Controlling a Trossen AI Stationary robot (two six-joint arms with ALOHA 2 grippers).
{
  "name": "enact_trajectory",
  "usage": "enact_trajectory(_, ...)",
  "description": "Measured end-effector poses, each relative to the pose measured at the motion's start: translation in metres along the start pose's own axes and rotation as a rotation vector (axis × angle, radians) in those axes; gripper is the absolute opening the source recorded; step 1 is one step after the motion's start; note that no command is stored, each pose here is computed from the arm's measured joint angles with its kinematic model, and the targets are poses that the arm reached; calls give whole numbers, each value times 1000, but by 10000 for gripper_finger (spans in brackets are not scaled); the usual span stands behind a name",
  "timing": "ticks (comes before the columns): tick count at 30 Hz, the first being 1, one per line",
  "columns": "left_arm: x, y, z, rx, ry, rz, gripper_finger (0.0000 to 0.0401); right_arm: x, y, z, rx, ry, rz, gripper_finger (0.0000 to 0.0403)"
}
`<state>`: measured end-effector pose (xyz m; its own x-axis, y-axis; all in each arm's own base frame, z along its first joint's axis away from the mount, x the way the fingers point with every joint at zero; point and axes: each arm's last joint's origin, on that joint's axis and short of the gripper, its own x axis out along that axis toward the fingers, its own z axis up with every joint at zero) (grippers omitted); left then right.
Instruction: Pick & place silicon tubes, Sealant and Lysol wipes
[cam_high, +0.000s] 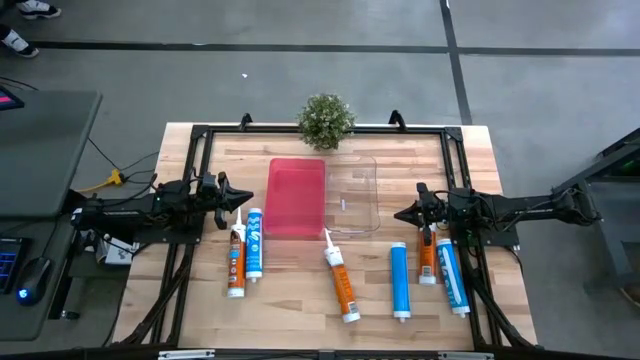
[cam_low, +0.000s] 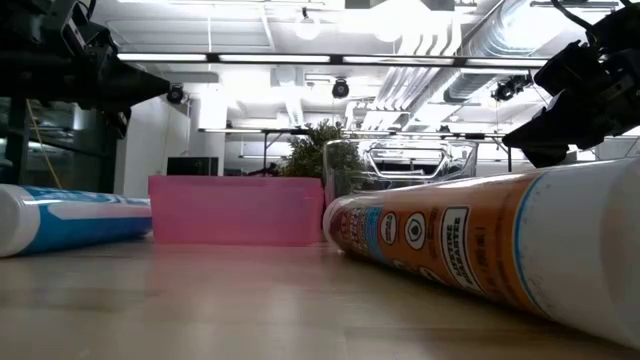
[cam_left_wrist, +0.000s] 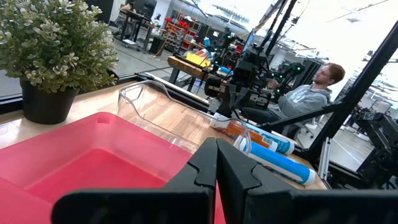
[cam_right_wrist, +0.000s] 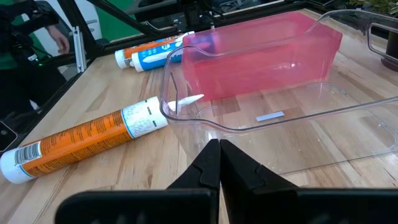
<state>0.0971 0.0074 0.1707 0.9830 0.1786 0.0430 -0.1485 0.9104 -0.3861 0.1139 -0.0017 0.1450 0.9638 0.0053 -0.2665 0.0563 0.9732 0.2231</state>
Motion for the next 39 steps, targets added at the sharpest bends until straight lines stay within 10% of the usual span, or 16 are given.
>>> enact_trajectory(39,0,3,3,-104,-64,114,0,0,0,0,0,0,0,1)
